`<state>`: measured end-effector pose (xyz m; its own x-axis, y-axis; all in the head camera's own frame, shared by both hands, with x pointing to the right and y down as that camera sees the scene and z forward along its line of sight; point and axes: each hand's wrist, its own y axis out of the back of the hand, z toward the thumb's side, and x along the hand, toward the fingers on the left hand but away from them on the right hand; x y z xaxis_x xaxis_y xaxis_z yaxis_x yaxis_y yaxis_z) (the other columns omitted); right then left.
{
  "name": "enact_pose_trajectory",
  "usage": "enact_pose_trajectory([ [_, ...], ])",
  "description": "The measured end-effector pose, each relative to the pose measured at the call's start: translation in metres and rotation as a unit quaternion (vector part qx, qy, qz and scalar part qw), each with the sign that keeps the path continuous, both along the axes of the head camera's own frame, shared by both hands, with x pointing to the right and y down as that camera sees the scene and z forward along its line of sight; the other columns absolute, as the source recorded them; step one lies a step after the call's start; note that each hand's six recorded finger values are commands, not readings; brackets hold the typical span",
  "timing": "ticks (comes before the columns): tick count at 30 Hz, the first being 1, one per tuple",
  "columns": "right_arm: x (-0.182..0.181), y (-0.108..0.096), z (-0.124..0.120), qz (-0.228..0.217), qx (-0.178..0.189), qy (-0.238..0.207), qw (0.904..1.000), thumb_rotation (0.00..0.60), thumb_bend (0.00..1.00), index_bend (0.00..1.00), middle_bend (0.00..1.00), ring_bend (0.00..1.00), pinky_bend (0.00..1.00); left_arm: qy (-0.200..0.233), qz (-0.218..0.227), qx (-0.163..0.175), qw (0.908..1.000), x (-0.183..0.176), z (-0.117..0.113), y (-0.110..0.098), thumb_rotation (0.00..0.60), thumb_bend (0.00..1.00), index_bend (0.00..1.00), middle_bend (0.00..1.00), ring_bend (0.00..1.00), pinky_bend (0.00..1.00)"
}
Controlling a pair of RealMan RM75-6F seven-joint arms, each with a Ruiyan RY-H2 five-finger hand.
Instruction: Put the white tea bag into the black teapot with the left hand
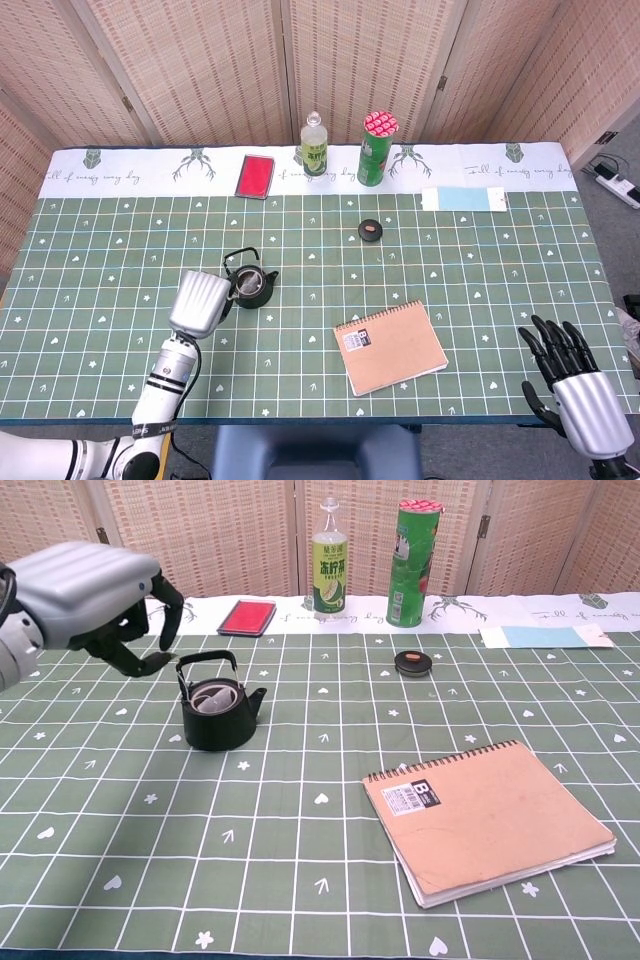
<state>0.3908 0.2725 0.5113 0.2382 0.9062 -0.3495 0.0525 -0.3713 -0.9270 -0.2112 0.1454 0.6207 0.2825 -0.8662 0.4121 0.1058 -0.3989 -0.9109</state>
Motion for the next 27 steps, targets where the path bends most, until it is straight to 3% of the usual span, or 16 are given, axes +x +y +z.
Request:
enact_pose_trajectory([
  [9, -0.001, 0.003, -0.006, -0.004, 0.011, -0.004, 0.9999, 0.600, 0.45, 0.00, 0.00, 0.00, 0.00, 0.036, -0.016, -0.026, 0.9989, -0.016, 0.006, 0.048, 0.600, 0.40, 0.63, 1.00, 1.00, 1.00],
  [11, -0.001, 0.004, -0.007, -0.006, 0.012, -0.004, 0.9999, 0.600, 0.45, 0.00, 0.00, 0.00, 0.00, 0.040, -0.020, -0.033, 0.9985, -0.020, 0.005, 0.061, 0.600, 0.40, 0.58, 1.00, 1.00, 1.00],
  [13, -0.002, 0.005, -0.007, -0.008, 0.013, -0.004, 0.9999, 0.600, 0.45, 0.00, 0.00, 0.00, 0.00, 0.044, -0.031, -0.042, 0.9977, -0.025, 0.005, 0.070, 0.600, 0.40, 0.47, 1.00, 1.00, 1.00],
  [17, -0.003, 0.007, -0.008, -0.009, 0.016, -0.002, 0.9998, 0.600, 0.45, 0.00, 0.00, 0.00, 0.00, 0.053, -0.056, -0.067, 0.9948, -0.032, 0.007, 0.083, 0.600, 0.37, 0.16, 1.00, 1.00, 1.00],
  [19, -0.004, 0.008, -0.008, -0.011, 0.016, -0.002, 0.9998, 0.600, 0.45, 0.00, 0.00, 0.00, 0.00, 0.059, -0.068, -0.078, 0.9929, -0.034, 0.010, 0.088, 0.600, 0.27, 0.02, 1.00, 1.00, 1.00],
  [22, -0.004, 0.008, -0.009, -0.012, 0.017, -0.001, 0.9998, 0.600, 0.45, 0.00, 0.00, 0.00, 0.00, 0.070, -0.078, -0.086, 0.9908, -0.036, 0.014, 0.091, 0.600, 0.19, 0.00, 1.00, 1.00, 1.00],
  [27, -0.003, 0.009, -0.011, -0.010, 0.023, -0.003, 0.9997, 0.600, 0.45, 0.00, 0.00, 0.00, 0.00, 0.081, -0.094, -0.094, 0.9878, -0.043, 0.019, 0.096, 0.600, 0.17, 0.00, 1.00, 1.00, 1.00],
])
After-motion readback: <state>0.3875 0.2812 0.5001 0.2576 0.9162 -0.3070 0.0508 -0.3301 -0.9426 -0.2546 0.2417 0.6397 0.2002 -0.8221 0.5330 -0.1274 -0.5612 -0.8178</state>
